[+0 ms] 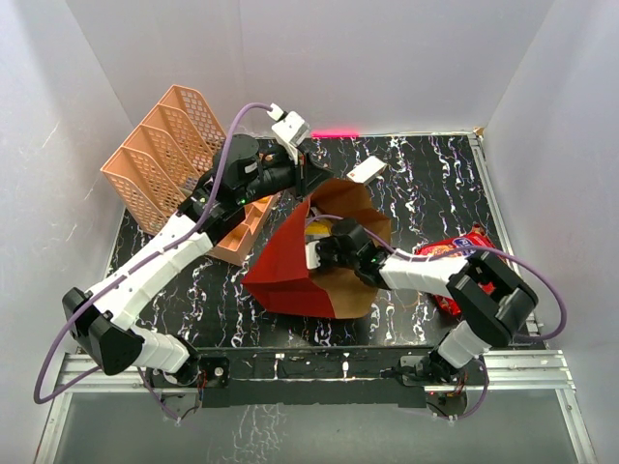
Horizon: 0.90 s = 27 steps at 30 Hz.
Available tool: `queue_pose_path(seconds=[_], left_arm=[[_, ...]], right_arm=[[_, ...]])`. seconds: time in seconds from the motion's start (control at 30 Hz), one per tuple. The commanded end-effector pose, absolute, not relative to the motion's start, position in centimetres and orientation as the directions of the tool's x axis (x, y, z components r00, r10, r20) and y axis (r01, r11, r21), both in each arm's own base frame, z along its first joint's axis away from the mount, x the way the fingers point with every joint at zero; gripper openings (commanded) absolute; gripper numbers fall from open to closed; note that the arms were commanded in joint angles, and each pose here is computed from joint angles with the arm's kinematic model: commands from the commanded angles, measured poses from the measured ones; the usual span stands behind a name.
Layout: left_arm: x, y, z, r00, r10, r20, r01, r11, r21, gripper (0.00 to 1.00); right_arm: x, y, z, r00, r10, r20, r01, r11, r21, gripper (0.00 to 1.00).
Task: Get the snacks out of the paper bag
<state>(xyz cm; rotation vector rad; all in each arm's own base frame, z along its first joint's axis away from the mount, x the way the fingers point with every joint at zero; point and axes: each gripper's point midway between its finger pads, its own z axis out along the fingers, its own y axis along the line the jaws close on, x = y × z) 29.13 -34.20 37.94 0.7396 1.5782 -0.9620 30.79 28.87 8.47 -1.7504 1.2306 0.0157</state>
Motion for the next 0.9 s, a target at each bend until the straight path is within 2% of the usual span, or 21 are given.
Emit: queue_pose_path(seconds=[0.0,0.2,0.37,0.5,0.67,0.87], left_arm=[[29.9,-32.8,41.2,-0.045,0.012,-0.999,0.848,0.528,-0.031,0.0],[29.5,-32.5,40.6,-0.027,0.035,-0.999,0.853,0.522,-0.004,0.0],[25.8,-31.9,39.4,0.002,0.05,-0.999,0.912,0.41,0.023,0.0],[24.7,-29.9,39.9,0.061,0.009,-0.998,0.89,0.453,0.059,0.0],[24.8,-30.0,40.8,0.064,0.004,-0.998,0.89,0.452,0.059,0.0],[25.0,-29.7,41.0,0.053,-0.01,-0.999,0.878,0.477,0.042,0.0]], right_arm=[[33.7,33.4,14.7,0.54,-0.609,-0.58,-0.652,0.133,-0.747,0.08],[34.2,36.4,15.0,0.513,-0.589,-0.624,-0.664,0.189,-0.724,0.08],[33.0,37.3,14.7,0.503,-0.578,-0.643,-0.679,0.196,-0.708,0.08],[30.8,39.0,15.0,0.519,-0.543,-0.66,-0.697,0.178,-0.694,0.08],[28.6,43.5,14.4,0.524,-0.484,-0.701,-0.725,0.179,-0.665,0.08],[28.0,47.0,14.3,0.502,-0.41,-0.761,-0.745,0.242,-0.622,0.08]])
